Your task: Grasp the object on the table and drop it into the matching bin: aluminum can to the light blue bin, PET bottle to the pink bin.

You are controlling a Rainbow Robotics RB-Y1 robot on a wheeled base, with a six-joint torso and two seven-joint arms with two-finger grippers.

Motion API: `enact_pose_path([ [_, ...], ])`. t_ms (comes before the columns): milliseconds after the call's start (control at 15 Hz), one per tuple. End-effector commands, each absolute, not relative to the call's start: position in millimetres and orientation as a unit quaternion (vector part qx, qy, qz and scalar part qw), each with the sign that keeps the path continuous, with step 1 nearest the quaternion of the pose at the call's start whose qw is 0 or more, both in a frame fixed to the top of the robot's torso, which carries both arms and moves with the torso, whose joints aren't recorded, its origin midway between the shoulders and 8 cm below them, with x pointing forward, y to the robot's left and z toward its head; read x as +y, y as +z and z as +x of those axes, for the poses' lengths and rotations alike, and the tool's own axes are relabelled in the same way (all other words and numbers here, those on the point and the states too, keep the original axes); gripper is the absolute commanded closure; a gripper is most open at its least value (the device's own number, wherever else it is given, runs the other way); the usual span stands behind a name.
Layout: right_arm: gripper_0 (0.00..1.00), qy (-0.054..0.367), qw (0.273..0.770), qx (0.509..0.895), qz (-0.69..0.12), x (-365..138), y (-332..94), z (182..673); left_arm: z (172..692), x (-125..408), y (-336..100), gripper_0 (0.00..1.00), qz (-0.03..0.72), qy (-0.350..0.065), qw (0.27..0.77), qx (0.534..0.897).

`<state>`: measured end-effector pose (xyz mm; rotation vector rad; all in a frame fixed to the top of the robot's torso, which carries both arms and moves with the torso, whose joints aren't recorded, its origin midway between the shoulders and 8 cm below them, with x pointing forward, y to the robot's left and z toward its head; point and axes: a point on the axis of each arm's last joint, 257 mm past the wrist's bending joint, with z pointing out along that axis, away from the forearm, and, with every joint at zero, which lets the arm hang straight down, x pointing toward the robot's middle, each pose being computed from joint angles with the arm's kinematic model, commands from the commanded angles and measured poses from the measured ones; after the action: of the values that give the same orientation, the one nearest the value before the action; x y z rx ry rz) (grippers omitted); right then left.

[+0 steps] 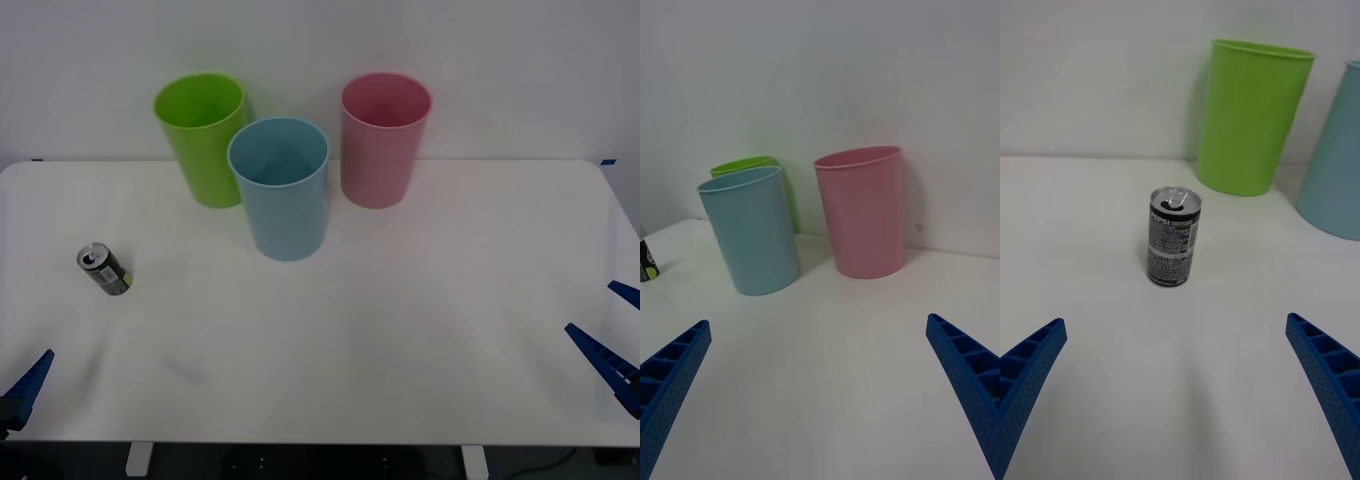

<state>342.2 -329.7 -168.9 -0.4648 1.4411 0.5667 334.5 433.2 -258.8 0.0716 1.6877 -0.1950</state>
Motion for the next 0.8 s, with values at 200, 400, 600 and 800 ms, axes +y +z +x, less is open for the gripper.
enact_pose_path([
  [200, 0.0, 0.253, 0.691, 0.645, -0.208, -330, -169, 342, 347, 430, -271, 0.0, 0.011, -0.068, 0.66, 0.748],
  [400, 0.0, 0.253, 0.691, 0.645, -0.208, -330, -169, 342, 363, 427, -277, 0.0, -0.011, -0.059, 0.659, 0.749],
  [600, 0.0, 0.253, 0.691, 0.645, -0.208, -330, -169, 342, 379, 426, -286, 0.0, -0.022, -0.065, 0.658, 0.75],
  [800, 0.0, 0.253, 0.691, 0.645, -0.208, -330, -169, 342, 401, 423, -294, 0.0, -0.024, -0.071, 0.657, 0.75],
])
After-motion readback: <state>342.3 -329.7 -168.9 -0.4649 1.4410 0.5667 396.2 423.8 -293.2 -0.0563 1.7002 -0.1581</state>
